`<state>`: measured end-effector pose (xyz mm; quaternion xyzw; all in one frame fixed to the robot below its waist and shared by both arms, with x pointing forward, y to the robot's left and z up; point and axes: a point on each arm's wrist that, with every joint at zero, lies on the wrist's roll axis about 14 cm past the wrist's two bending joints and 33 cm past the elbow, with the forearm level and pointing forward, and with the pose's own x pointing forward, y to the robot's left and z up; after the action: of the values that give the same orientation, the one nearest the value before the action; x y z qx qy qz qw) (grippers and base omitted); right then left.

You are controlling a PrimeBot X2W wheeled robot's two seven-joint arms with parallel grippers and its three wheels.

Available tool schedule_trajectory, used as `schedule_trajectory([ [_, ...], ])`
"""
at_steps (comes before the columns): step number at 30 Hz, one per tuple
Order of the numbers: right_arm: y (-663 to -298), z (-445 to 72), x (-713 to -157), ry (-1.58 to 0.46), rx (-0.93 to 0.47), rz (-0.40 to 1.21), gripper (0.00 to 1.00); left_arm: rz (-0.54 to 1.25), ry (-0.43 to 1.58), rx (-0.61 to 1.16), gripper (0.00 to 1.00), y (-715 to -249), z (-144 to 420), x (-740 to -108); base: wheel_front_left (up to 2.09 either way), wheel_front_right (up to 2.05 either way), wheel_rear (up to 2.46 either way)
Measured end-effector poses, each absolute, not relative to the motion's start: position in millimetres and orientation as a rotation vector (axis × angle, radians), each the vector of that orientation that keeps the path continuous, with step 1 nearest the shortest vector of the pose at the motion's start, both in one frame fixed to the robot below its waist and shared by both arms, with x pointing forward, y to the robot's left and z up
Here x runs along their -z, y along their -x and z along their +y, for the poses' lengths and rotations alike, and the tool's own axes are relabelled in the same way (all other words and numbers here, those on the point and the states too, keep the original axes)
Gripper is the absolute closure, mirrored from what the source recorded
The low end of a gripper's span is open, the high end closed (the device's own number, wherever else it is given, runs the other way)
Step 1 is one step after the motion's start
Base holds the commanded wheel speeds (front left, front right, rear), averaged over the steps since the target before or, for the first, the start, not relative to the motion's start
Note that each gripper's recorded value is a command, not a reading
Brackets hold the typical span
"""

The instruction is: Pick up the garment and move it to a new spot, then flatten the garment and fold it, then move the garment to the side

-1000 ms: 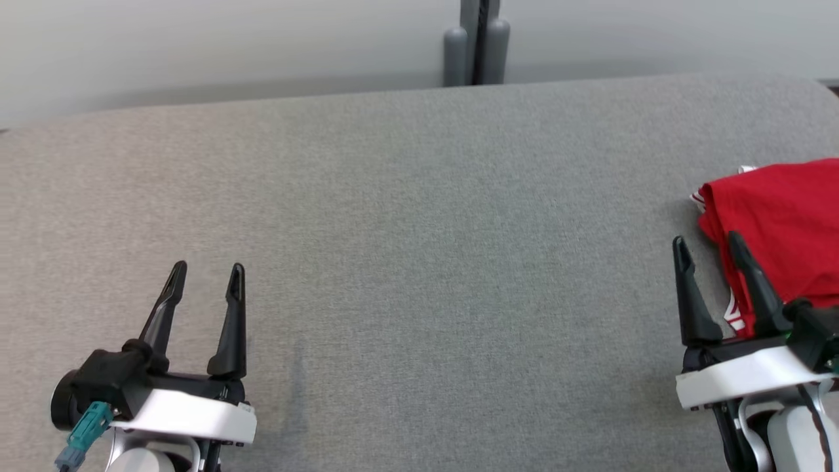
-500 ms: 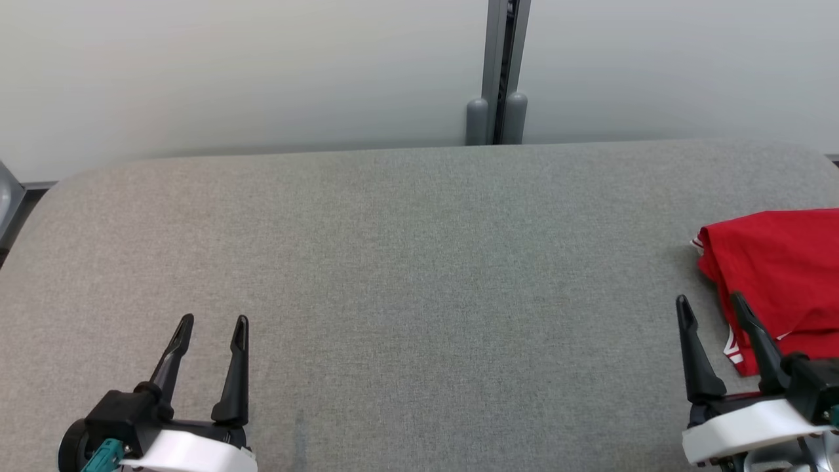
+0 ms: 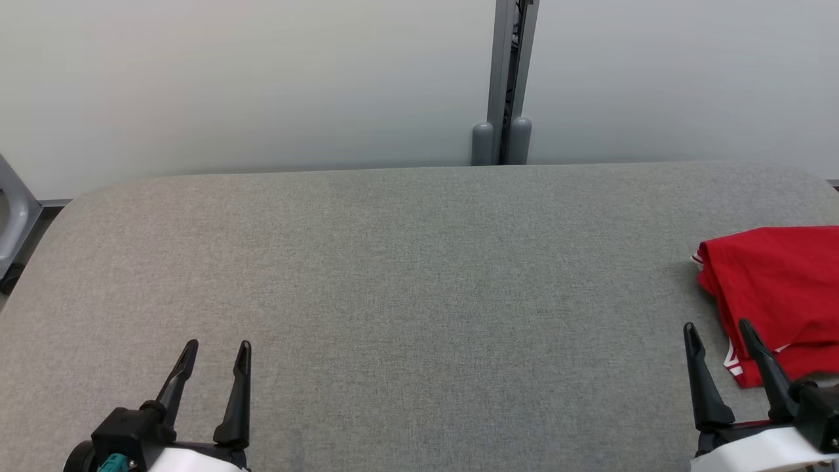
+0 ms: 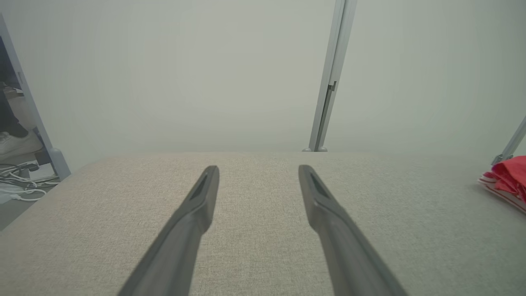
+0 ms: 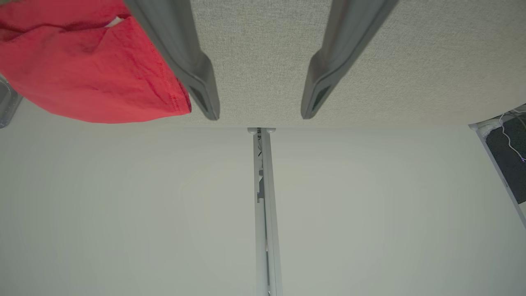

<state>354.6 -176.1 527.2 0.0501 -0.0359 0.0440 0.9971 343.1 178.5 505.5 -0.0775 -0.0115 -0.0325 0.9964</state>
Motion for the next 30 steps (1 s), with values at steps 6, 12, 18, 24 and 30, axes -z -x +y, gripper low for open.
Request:
schedule_trajectory([
  [6, -354.4, -176.7, -526.9, -0.101, -0.085, -0.067, 0.00, -0.021, 0.154, 0.056, 0.00, -343.3, 181.5, -504.8, 0.00, 0.00, 0.00],
  [12, -354.3, -177.4, -526.5, -0.103, -0.081, -0.066, 0.00, -0.021, 0.152, 0.052, 0.00, -344.1, 182.4, -504.3, 0.00, 0.00, 0.00],
  [18, -354.1, -178.0, -525.4, -0.105, -0.078, -0.063, 0.00, -0.019, 0.151, 0.053, 0.00, -344.3, 182.5, -503.7, 0.00, 0.00, 0.00],
  [24, -353.7, -178.2, -524.9, -0.107, -0.076, -0.061, 0.00, -0.017, 0.151, 0.054, 0.00, -344.9, 182.0, -503.2, 0.00, 0.00, 0.00],
  [30, -353.3, -177.7, -524.3, -0.109, -0.076, -0.059, 0.00, -0.016, 0.155, 0.052, 0.00, -345.3, 181.9, -503.0, 0.00, 0.00, 0.00],
])
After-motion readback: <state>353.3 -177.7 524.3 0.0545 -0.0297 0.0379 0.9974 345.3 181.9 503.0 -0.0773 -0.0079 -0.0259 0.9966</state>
